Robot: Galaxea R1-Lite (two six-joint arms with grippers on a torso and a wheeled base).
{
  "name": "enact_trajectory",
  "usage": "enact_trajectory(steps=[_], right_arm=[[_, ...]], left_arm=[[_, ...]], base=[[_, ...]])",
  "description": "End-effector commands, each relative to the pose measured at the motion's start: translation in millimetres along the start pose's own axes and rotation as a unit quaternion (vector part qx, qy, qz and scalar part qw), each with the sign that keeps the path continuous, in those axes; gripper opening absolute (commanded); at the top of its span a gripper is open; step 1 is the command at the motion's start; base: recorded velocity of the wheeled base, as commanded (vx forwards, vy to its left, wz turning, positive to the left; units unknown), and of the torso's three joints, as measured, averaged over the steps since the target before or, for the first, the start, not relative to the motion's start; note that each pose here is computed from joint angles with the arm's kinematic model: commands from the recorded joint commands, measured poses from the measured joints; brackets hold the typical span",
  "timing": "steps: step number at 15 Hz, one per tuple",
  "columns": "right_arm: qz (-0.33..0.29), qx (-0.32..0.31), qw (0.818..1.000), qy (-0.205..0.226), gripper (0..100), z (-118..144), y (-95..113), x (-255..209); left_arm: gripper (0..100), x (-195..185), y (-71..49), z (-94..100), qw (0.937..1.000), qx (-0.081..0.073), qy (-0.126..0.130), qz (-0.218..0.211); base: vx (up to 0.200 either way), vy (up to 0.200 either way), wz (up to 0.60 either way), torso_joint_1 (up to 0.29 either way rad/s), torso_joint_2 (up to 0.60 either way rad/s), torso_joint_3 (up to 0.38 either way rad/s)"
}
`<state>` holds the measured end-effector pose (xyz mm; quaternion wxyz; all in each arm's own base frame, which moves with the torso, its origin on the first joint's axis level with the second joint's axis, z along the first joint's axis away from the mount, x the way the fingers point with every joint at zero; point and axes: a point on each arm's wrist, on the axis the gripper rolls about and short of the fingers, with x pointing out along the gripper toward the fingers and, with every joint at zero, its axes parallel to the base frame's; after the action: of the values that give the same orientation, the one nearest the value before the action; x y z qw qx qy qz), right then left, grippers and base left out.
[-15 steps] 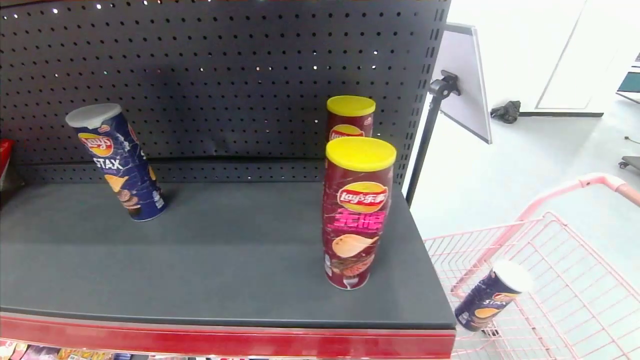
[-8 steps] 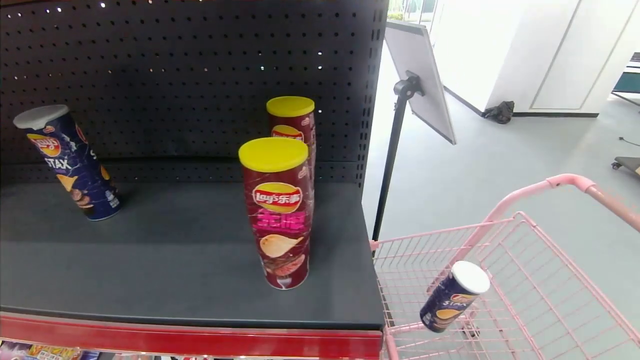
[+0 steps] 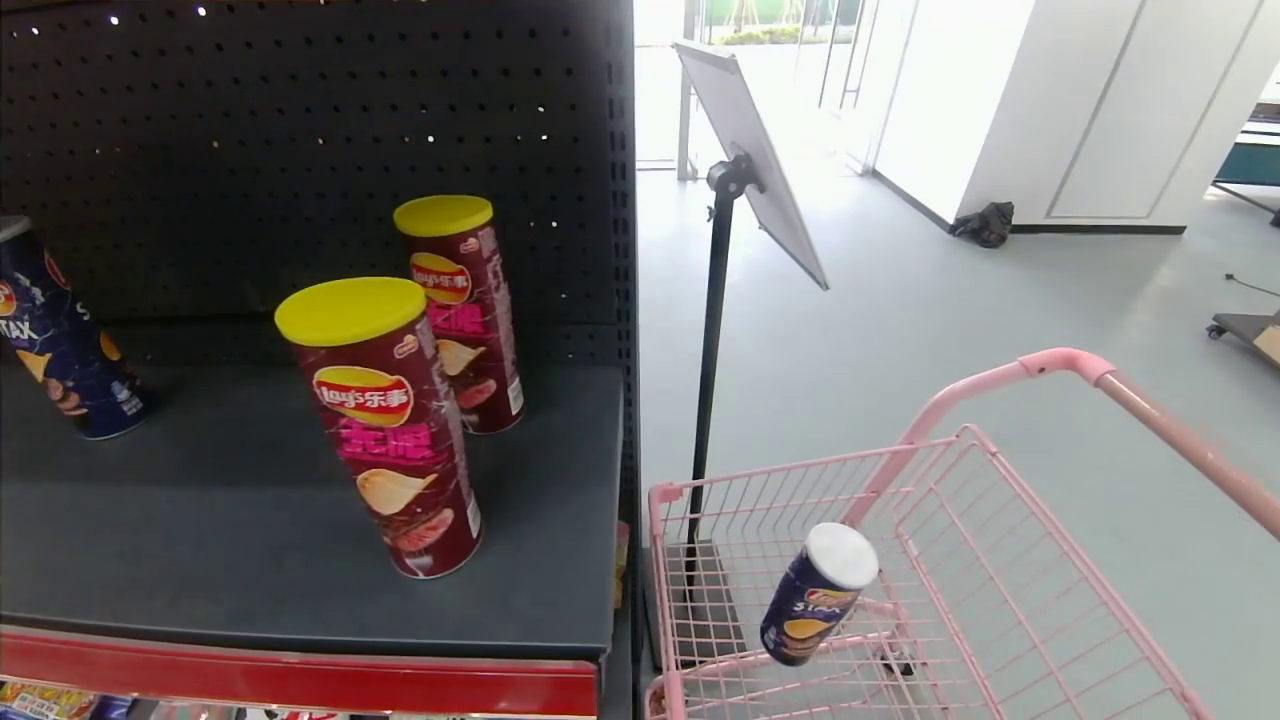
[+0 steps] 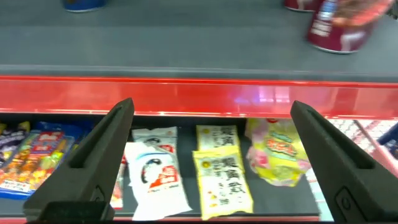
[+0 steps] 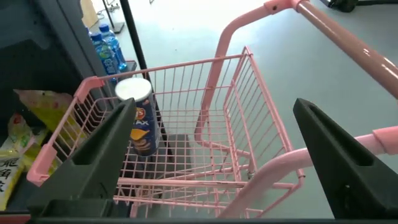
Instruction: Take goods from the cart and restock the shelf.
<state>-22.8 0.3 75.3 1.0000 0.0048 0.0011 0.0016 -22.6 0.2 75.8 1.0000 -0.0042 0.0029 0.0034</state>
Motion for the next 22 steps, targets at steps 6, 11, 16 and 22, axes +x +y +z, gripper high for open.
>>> enact_trajectory(steps=[6,11,16,22], right_arm=[[0.0,0.0,1.0,0.0,100,0.0,0.0,0.1],[0.0,0.001,1.0,0.0,100,0.0,0.0,0.1],[0.0,0.001,1.0,0.0,100,0.0,0.0,0.1],[0.001,0.001,1.0,0.0,100,0.0,0.0,0.1]], left_arm=[[100,0.1,0.0,0.0,1.0,-0.003,0.001,0.0],[100,0.1,0.0,0.0,1.0,-0.002,0.001,0.0],[100,0.1,0.0,0.0,1.0,-0.002,0.001,0.0],[100,0.1,0.0,0.0,1.0,-0.003,0.001,0.0]], base=[[0.0,0.0,0.0,0.0,0.0,0.0],[0.0,0.0,0.0,-0.099,0.22,0.132],[0.0,0.0,0.0,-0.199,0.5,0.297],[0.0,0.0,0.0,-0.203,0.54,0.332]])
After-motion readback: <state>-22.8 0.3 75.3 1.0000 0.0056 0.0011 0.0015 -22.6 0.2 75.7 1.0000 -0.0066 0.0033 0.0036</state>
